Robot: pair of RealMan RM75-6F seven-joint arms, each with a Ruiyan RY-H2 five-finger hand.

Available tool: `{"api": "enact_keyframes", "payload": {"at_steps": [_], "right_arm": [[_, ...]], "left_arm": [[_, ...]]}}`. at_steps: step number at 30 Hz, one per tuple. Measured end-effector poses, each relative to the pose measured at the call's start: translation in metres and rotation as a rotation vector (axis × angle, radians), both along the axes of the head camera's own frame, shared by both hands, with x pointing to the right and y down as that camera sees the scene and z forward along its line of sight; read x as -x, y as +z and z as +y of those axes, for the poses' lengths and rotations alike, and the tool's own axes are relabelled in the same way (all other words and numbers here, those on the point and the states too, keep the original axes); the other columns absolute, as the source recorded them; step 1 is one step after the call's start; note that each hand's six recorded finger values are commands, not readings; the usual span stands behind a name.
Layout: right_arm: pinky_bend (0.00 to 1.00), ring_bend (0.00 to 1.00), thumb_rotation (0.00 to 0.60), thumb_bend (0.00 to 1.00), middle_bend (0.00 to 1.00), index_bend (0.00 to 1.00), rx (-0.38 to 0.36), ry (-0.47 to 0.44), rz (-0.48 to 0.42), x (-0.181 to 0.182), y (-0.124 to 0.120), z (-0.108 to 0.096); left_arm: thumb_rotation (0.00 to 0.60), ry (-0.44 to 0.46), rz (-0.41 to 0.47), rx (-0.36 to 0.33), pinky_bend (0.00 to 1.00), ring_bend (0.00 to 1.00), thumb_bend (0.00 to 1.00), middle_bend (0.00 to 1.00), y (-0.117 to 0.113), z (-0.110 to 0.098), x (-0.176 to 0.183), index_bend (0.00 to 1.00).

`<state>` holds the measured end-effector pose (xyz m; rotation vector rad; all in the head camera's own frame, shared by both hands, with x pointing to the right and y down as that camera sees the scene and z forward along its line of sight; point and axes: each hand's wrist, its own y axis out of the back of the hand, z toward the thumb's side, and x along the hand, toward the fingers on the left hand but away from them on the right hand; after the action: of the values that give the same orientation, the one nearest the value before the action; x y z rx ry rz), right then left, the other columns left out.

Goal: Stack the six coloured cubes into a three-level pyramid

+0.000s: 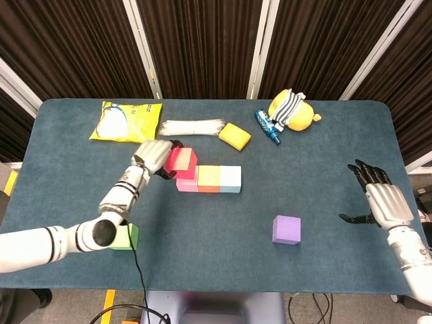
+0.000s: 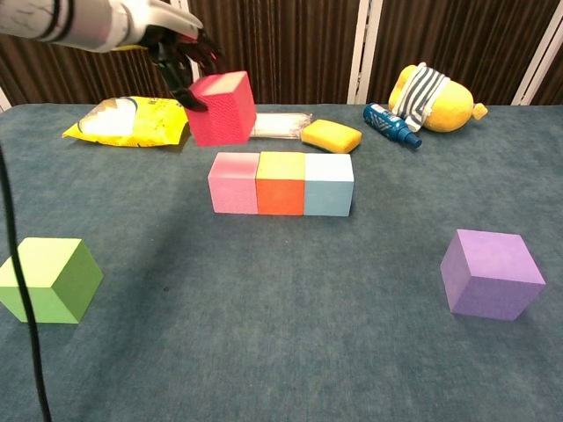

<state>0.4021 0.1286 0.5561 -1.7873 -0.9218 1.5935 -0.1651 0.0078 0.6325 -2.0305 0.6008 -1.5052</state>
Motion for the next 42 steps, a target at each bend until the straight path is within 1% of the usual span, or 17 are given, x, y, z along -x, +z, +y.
{"api": "enact_keyframes", "payload": {"at_steps": [5, 9, 13, 16, 26, 34, 42], "right_arm": [[0.03, 0.0, 0.529, 0.19, 0.04, 0.0, 0.003, 0.003, -0.005, -0.003, 0.001, 0.002], [0.03, 0.0, 0.529, 0.19, 0.05, 0.0, 0.006, 0.006, -0.008, -0.004, 0.002, 0.002], [0.03, 0.0, 0.529, 0.19, 0.04, 0.0, 0.011, 0.009, -0.013, -0.006, 0.003, 0.003], [0.03, 0.0, 0.528, 0.19, 0.05, 0.0, 0.011, 0.012, -0.013, -0.008, 0.003, 0.003], [0.03, 0.0, 0.528, 0.19, 0.05, 0.0, 0.014, 0.025, -0.012, -0.012, 0.003, 0.005], [0.03, 0.0, 0.528, 0.19, 0.05, 0.0, 0.011, 0.021, -0.012, -0.012, 0.001, 0.005], [0.03, 0.0, 0.528, 0.19, 0.05, 0.0, 0.011, 0.029, -0.013, -0.015, 0.0, 0.006]], "left_arm": [[0.6, 0.007, -0.063, 0.009, 0.36, 0.39, 0.35, 0.43, 0.009, 0.007, -0.021, 0.22], [0.6, 0.007, -0.09, 0.013, 0.36, 0.39, 0.35, 0.43, 0.015, 0.01, -0.028, 0.22], [0.6, 0.022, -0.126, -0.014, 0.36, 0.39, 0.35, 0.43, 0.019, 0.011, -0.036, 0.22], [0.6, 0.018, -0.142, -0.013, 0.36, 0.39, 0.35, 0.43, 0.024, 0.013, -0.041, 0.22], [0.6, -0.037, -0.124, 0.002, 0.37, 0.39, 0.35, 0.43, 0.031, 0.013, -0.047, 0.22], [0.6, -0.047, -0.089, 0.022, 0.37, 0.39, 0.35, 0.43, 0.028, 0.017, -0.055, 0.21], [0.6, -0.044, -0.097, 0.015, 0.37, 0.4, 0.35, 0.43, 0.032, 0.02, -0.062, 0.2]]}}
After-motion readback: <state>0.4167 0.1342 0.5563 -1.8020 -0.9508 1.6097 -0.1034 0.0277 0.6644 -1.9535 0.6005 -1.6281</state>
